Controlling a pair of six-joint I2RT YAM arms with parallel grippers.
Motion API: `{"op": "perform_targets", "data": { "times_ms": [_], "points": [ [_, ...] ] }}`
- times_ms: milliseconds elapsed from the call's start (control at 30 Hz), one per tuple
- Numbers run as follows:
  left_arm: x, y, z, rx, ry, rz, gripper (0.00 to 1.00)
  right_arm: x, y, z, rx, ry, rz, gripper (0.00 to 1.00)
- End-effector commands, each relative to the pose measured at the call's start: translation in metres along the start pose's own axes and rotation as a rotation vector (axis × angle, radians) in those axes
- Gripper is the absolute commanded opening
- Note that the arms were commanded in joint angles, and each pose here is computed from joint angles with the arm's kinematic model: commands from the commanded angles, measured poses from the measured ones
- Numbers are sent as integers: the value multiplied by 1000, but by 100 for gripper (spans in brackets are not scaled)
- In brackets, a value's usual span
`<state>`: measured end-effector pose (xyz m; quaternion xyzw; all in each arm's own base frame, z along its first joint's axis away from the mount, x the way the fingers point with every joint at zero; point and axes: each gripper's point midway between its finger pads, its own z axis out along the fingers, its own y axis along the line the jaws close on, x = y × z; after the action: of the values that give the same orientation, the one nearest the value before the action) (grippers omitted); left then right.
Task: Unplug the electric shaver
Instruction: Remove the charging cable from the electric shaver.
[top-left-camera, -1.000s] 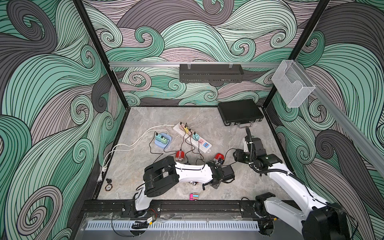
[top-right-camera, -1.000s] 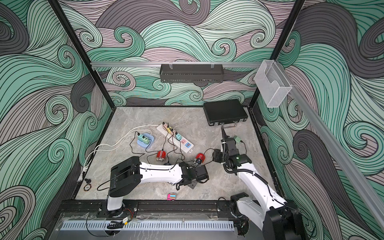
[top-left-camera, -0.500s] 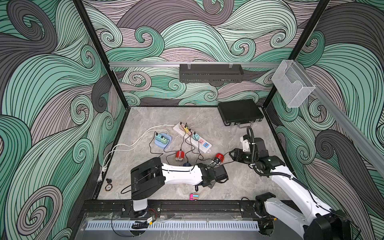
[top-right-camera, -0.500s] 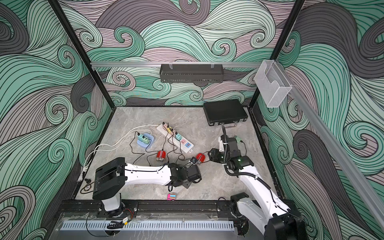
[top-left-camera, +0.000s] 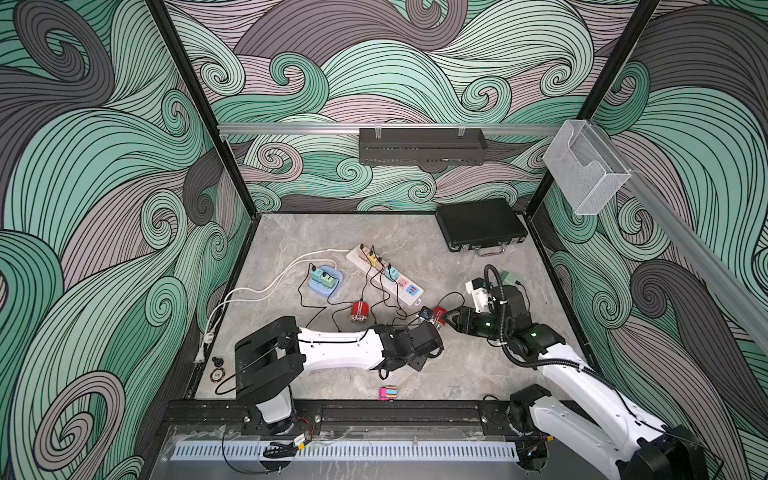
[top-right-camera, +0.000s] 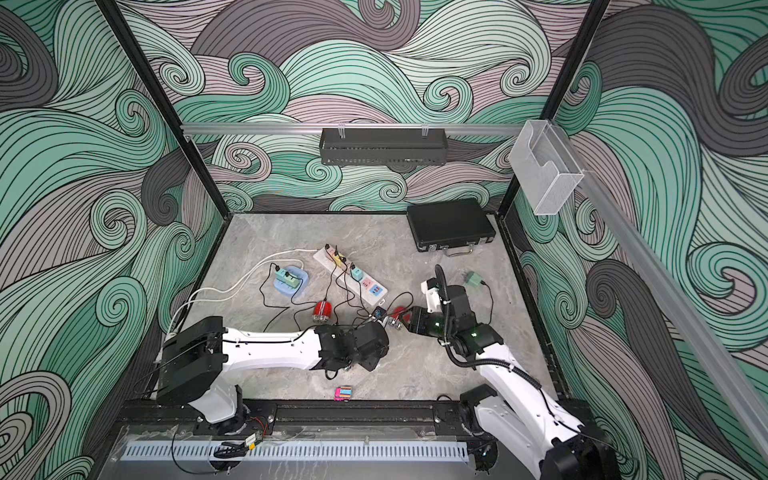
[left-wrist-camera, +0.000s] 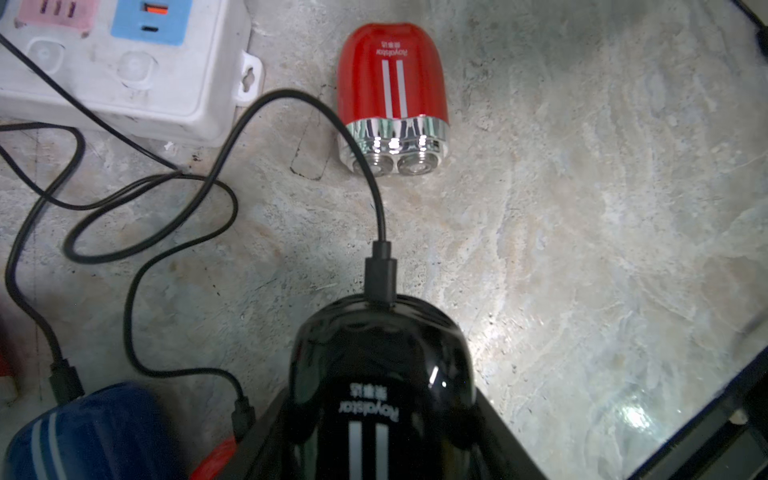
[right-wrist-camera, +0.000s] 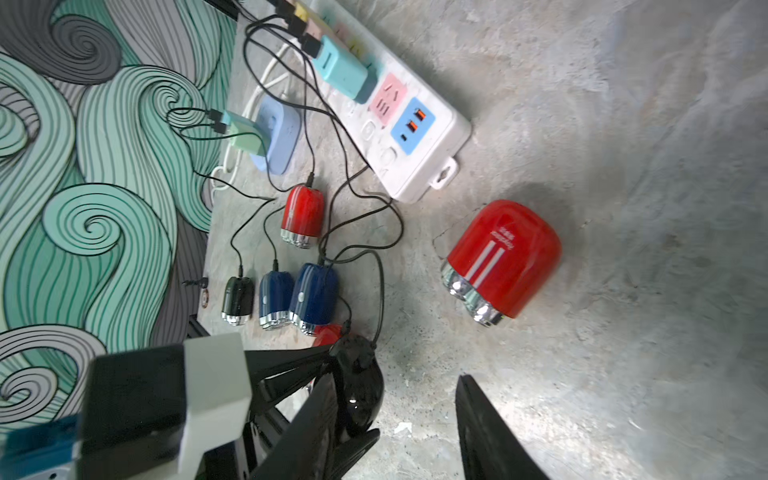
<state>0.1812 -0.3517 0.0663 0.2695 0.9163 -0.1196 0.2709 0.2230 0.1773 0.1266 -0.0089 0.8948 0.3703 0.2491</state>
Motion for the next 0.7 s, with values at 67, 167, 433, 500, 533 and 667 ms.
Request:
{"op": "perform_targets", "data": {
  "times_ms": [67, 167, 433, 500, 533, 667],
  "points": [
    [-27, -10, -13, 112, -91, -48, 45, 1, 21, 12, -94, 11, -7, 46],
    [-29, -9, -14, 139, -99, -74, 45, 3, 22, 20, -91, 23, -12, 46],
    [-31, -8, -17, 185, -123, -106, 46, 3, 21, 38, -69, 32, 8, 41],
    [-31, -7, -18, 190, -129, -111, 46, 4, 17, 41, -62, 23, 31, 40],
    [-31, -6, -19, 194, -130, -114, 46, 4, 17, 42, -63, 22, 38, 39],
    [-33, -6, -21, 211, -142, -132, 46, 3, 17, 47, -77, 23, 59, 37]
  ]
}}
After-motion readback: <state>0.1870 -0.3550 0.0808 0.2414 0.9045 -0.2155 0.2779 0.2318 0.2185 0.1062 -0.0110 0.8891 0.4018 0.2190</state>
